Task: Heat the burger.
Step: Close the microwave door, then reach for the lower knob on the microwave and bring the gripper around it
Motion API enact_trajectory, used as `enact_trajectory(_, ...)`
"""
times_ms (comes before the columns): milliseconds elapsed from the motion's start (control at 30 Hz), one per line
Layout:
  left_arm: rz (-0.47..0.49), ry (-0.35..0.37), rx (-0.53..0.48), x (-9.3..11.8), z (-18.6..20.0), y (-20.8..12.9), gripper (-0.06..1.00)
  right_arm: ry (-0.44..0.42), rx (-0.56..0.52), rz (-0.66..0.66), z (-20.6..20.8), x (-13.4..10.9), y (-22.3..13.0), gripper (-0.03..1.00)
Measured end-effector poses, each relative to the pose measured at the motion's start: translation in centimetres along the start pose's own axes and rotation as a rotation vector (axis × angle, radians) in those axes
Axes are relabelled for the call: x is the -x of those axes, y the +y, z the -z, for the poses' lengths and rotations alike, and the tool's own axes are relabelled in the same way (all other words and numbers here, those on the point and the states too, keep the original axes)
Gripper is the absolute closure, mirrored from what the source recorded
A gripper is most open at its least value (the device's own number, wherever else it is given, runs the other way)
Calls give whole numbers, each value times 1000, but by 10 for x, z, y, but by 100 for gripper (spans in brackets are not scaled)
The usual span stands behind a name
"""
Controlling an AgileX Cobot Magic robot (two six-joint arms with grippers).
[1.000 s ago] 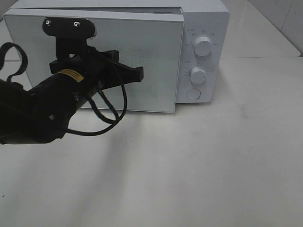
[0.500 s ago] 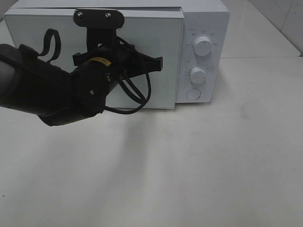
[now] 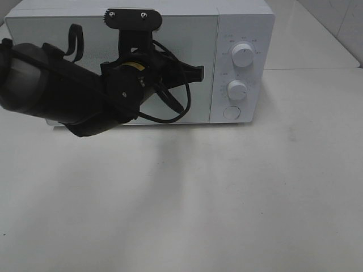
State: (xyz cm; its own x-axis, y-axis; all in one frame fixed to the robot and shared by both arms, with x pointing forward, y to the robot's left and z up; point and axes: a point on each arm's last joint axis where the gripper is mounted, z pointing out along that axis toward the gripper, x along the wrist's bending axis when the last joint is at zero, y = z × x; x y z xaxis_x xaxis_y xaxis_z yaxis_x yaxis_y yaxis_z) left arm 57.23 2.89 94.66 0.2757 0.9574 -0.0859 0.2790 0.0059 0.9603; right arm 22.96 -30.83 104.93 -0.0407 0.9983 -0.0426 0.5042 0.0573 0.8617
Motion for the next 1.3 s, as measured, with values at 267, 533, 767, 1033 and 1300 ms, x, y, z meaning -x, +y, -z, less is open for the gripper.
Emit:
enact_trajectory(267, -28, -19, -12, 5, 0, 1, 94, 1, 0, 0, 0, 0, 0, 20)
enact_trajectory(533, -43, -63, -27, 17, 5, 7, 94, 1, 0, 0, 0, 0, 0, 20)
enact_trajectory(767, -48, -198, -204, 30, 17, 4, 94, 3, 0, -1, 0, 0, 0, 20)
enact_trajectory(1033, -90, -331, -363, 38, 30, 2, 94, 3, 0, -1, 0, 0, 0, 20)
enact_trajectory(1300, -31, -479, -738, 21, 41, -16, 87, 3, 0, -1, 0, 0, 0, 20)
